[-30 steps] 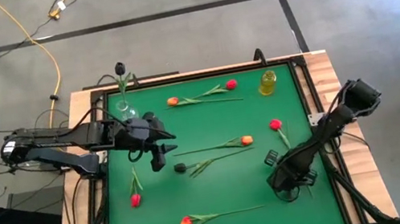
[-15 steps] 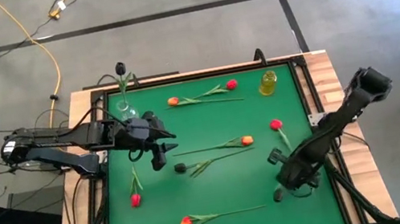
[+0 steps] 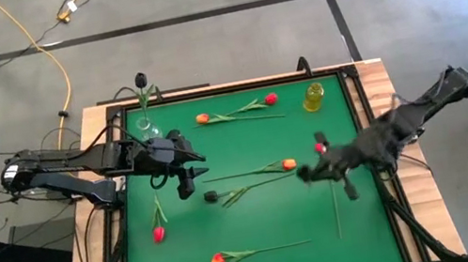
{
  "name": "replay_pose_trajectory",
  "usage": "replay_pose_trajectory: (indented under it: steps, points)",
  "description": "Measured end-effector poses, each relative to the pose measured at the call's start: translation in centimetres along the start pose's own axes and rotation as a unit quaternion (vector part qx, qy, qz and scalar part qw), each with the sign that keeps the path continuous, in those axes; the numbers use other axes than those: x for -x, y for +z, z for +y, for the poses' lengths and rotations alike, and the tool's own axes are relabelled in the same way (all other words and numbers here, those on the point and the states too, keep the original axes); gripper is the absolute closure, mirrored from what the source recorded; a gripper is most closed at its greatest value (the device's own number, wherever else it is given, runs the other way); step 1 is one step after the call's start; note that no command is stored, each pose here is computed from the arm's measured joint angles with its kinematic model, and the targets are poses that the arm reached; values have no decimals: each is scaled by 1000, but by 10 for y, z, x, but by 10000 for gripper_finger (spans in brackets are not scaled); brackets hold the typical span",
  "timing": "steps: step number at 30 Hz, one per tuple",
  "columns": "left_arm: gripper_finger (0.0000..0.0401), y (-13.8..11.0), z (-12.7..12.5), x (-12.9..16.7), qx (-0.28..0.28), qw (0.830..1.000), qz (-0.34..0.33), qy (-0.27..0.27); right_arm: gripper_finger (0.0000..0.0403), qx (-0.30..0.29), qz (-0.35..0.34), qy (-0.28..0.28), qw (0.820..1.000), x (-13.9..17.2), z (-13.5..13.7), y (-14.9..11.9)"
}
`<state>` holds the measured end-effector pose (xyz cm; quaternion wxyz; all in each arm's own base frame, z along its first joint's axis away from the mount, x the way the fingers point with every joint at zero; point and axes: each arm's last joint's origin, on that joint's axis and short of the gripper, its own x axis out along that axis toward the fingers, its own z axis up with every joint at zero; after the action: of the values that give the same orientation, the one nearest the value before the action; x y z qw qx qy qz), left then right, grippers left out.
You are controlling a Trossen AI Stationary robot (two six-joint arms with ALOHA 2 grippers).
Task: Sort flowers into vase by color
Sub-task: Put the bottom black flower into the top transparent vase
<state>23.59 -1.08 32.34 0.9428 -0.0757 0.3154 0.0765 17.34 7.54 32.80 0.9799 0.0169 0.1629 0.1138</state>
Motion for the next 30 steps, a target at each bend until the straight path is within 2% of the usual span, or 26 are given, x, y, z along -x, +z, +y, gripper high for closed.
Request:
replay_pose_trajectory:
  steps: [3,5,9,13,16,20,22,27,30]
  points:
    - [241,0,0,0,0,1000,0,0,374,-28,-75,-4,997,16,-6,14]
    - [241,0,0,0,0,1000,0,0,373,-39,-115,-33,992,27,-12,21]
    - [241,3,0,0,-3,1000,-15,5,375,-55,-161,-155,973,48,-27,26]
    - [241,7,0,0,-1,999,-39,25,371,-48,-181,-294,937,63,-43,28]
    - [241,7,2,0,4,998,-47,49,370,-61,-204,-346,914,68,-54,32]
    - [241,11,5,2,48,989,-82,111,372,-72,-253,-309,914,65,-63,42]
    - [241,21,5,3,60,983,-131,111,372,-80,-274,-281,916,59,-68,47]
    - [241,52,0,3,38,963,-266,-8,370,-103,-283,-214,929,33,-81,52]
    - [241,61,2,-7,38,954,-293,-49,371,-105,-285,-172,937,15,-84,54]
